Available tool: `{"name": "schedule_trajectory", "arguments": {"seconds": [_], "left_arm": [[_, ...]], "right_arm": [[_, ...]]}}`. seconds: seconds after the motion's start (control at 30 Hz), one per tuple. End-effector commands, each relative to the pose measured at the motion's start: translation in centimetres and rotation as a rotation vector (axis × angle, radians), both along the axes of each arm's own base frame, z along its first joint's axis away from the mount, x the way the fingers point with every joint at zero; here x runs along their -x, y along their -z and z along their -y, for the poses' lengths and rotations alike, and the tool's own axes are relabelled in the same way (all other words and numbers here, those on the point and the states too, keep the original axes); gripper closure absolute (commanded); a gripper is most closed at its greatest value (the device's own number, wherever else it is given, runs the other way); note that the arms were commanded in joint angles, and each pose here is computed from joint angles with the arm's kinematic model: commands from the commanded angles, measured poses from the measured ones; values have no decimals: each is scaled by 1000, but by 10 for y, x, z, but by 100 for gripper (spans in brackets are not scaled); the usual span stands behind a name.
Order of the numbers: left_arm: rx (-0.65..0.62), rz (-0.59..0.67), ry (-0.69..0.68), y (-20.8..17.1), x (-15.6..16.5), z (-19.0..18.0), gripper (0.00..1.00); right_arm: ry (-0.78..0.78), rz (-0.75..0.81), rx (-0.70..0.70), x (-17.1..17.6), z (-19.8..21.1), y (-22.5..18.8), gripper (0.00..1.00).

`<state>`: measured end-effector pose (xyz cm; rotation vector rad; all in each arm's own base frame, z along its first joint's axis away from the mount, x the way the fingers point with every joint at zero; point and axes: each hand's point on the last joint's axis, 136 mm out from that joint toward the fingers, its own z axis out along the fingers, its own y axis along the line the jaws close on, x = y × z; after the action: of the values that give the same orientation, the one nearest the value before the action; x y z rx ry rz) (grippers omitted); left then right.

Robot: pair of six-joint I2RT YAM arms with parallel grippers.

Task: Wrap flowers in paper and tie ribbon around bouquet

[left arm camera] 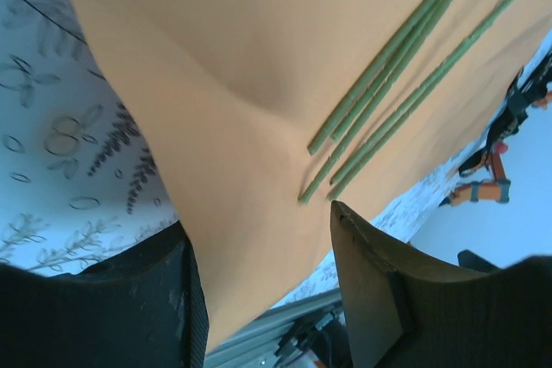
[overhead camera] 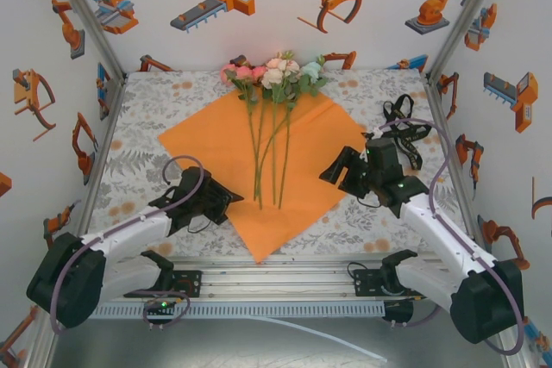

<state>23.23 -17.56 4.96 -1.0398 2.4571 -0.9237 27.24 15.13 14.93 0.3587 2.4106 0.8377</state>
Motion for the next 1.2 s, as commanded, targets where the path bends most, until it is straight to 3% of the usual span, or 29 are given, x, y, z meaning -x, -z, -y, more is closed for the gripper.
{"name": "schedule_trajectory", "arguments": {"seconds": [0.0, 0.17, 0.27, 0.4, 0.53, 0.67, 0.97, 1.17], "left_arm": [[70, 0, 25, -21, 0, 25, 50], [82, -2, 71, -31, 2, 51, 56], [134, -4, 97, -34, -4, 72, 64], [172, -3, 135, -42, -11, 94, 75], [172, 28, 147, -54, -20, 100, 85], [179, 42, 131, -58, -26, 98, 90], [206, 25, 116, -52, -32, 98, 92], [197, 30, 101, -50, -30, 92, 92]], "right_arm": [[-34, 45, 12, 3, -4, -13, 33], [-274, 291, 175, 14, -12, -30, 31], [-322, 466, 282, 9, -9, -51, 29], [-456, 646, 291, 16, -31, -64, 29], [-784, 794, 312, 60, -74, -38, 26], [-1020, 900, 457, 91, -95, -8, 20], [-1201, 1075, 709, 108, -116, 16, 17], [-1054, 1138, 838, 82, -118, 21, 17]]}}
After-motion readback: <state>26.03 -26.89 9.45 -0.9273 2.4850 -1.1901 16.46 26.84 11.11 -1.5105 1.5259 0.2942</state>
